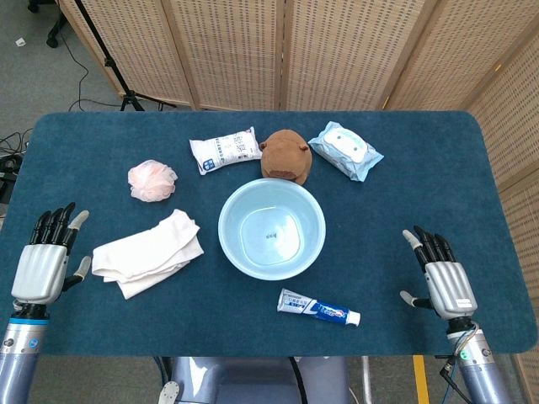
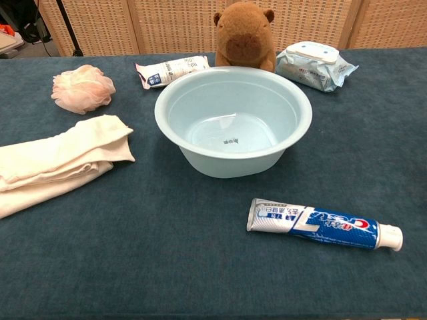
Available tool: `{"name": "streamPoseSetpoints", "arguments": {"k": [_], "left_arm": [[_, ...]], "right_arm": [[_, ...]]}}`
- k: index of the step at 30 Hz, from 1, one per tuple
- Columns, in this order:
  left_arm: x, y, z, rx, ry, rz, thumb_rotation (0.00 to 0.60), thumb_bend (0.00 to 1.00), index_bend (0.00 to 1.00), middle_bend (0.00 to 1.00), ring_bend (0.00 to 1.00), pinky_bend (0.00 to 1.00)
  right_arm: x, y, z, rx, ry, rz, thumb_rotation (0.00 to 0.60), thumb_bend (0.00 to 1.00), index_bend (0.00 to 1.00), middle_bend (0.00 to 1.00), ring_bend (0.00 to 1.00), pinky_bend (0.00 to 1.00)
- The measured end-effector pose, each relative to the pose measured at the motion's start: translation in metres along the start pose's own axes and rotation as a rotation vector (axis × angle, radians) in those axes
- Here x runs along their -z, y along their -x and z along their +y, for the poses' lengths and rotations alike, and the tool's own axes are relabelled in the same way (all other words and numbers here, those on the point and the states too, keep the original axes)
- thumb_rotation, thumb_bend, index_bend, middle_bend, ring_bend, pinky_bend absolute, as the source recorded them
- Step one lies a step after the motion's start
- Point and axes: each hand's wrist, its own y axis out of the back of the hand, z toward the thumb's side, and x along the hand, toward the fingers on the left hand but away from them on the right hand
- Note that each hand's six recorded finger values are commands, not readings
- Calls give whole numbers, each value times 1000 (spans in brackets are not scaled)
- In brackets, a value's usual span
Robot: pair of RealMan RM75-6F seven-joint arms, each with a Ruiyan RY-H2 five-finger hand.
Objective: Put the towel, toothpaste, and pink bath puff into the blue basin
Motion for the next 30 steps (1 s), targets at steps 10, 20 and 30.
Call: {"name": "streamPoseSetpoints", "arguments": {"k": [10, 20, 30], "left_arm": [[-6, -4, -3, 6, -2, -11, 600, 364, 0, 0, 0, 40], [-8, -3, -4, 20, 4, -25, 600, 364, 0, 0, 0, 40], [-6, -2, -5, 33, 5, -16, 600, 363, 0, 0, 0, 40]], "right_arm": [[7, -5, 0, -11, 1, -16, 600, 131, 0, 0, 0, 0], [2, -7, 8, 16, 5, -4, 600, 131, 0, 0, 0, 0], [4, -6, 4, 2, 4, -11, 600, 131, 0, 0, 0, 0]]}}
